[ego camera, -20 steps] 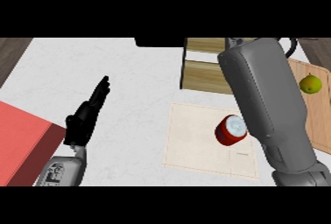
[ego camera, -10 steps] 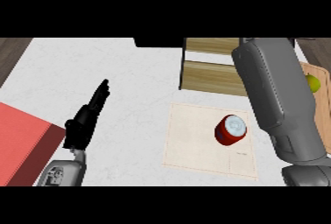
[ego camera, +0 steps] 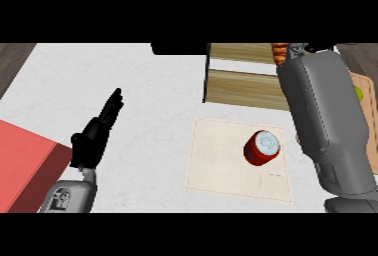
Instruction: Pick the croissant from the placemat and place it in the tiered shelf
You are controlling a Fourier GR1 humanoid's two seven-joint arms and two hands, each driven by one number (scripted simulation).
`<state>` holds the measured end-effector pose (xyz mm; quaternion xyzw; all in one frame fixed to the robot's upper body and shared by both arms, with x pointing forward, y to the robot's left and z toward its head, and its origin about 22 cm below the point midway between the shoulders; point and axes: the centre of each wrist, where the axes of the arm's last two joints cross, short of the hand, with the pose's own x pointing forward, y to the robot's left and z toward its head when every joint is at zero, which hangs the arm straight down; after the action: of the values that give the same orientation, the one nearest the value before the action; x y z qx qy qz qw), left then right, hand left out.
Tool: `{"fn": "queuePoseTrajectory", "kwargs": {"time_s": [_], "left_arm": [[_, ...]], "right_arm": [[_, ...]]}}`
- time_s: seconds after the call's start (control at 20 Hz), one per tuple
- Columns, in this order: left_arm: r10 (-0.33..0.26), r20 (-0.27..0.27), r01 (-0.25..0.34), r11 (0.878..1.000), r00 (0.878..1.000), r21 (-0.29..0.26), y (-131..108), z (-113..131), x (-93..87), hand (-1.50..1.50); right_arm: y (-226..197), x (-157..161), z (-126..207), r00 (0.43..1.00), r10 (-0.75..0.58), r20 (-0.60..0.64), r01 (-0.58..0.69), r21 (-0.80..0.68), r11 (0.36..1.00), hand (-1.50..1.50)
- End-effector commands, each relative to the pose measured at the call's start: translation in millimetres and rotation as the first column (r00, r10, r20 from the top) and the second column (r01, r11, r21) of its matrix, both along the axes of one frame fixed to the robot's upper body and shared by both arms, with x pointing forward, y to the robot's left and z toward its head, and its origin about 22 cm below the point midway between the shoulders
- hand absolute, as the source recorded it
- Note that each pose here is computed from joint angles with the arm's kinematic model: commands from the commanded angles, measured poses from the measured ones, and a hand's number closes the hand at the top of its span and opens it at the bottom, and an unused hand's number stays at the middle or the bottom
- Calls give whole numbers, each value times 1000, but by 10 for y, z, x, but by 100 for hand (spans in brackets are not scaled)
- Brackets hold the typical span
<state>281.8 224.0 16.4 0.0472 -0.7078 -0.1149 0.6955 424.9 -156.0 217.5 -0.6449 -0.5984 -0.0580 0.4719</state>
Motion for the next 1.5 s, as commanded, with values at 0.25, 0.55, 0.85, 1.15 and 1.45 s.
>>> {"fn": "queuePoseTrajectory", "kwargs": {"time_s": [0.25,0.55,0.85,1.15,1.45], "left_arm": [[-7,-3,7,1000,1000,10,60,0,-9,0],[-23,3,23,1000,1000,-3,53,-58,-84,0],[-3,-12,3,1000,1000,8,70,48,28,0],[34,-6,-34,999,999,16,-54,-164,-109,0],[51,-26,-51,999,998,13,138,-171,-74,0]], "right_arm": [[-47,-120,410,989,80,124,-99,156,983,-150],[9,-267,397,971,141,194,-179,194,964,-150],[-138,-506,1003,897,68,436,-217,301,929,-150],[-704,-967,1335,887,-105,449,-106,420,901,-150],[-1025,-1495,1205,960,-129,248,-16,509,861,-150]]}}
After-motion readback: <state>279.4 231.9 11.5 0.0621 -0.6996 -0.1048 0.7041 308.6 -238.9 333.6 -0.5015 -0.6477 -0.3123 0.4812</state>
